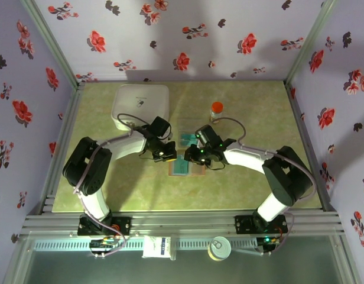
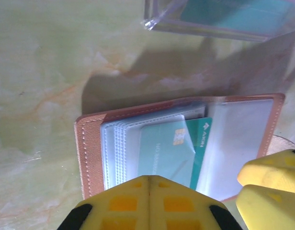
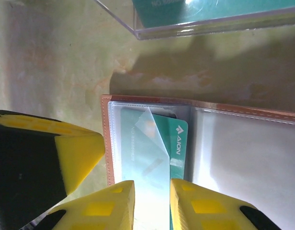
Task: Take the credit cards out of the card holder
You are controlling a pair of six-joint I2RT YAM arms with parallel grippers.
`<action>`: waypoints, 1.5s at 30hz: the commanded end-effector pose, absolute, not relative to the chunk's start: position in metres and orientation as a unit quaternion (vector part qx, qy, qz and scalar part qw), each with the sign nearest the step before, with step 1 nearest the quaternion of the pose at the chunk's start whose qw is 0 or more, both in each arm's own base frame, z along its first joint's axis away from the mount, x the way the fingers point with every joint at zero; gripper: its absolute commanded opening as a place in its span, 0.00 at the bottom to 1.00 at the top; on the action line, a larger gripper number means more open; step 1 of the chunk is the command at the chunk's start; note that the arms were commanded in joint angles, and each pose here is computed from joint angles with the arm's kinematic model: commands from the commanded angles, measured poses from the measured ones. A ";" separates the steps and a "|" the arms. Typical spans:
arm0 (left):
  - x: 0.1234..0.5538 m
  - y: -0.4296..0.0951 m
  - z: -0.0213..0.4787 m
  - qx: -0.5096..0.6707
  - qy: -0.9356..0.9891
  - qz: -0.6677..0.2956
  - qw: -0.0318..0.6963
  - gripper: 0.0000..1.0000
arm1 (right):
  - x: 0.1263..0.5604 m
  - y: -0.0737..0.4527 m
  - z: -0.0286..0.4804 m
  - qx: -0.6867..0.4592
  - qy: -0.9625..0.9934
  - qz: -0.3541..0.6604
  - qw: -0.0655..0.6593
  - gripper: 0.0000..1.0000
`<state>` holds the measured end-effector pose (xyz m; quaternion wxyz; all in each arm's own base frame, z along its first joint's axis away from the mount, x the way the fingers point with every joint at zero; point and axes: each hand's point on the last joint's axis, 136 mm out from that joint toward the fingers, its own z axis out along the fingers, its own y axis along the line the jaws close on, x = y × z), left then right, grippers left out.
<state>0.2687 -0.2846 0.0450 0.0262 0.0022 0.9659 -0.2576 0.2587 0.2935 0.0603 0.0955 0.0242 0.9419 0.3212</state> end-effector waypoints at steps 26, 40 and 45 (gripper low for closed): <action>0.259 -0.274 0.026 0.014 0.975 -0.221 0.012 0.00 | 0.261 0.288 0.043 0.014 0.951 0.296 0.092 0.23; 0.261 -0.282 0.056 0.020 0.970 -0.238 0.034 0.00 | 0.260 0.285 0.057 0.008 0.945 0.307 0.109 0.24; 0.253 -0.293 0.050 0.028 0.970 -0.242 0.026 0.00 | 0.254 0.288 0.060 0.017 0.938 0.332 0.102 0.24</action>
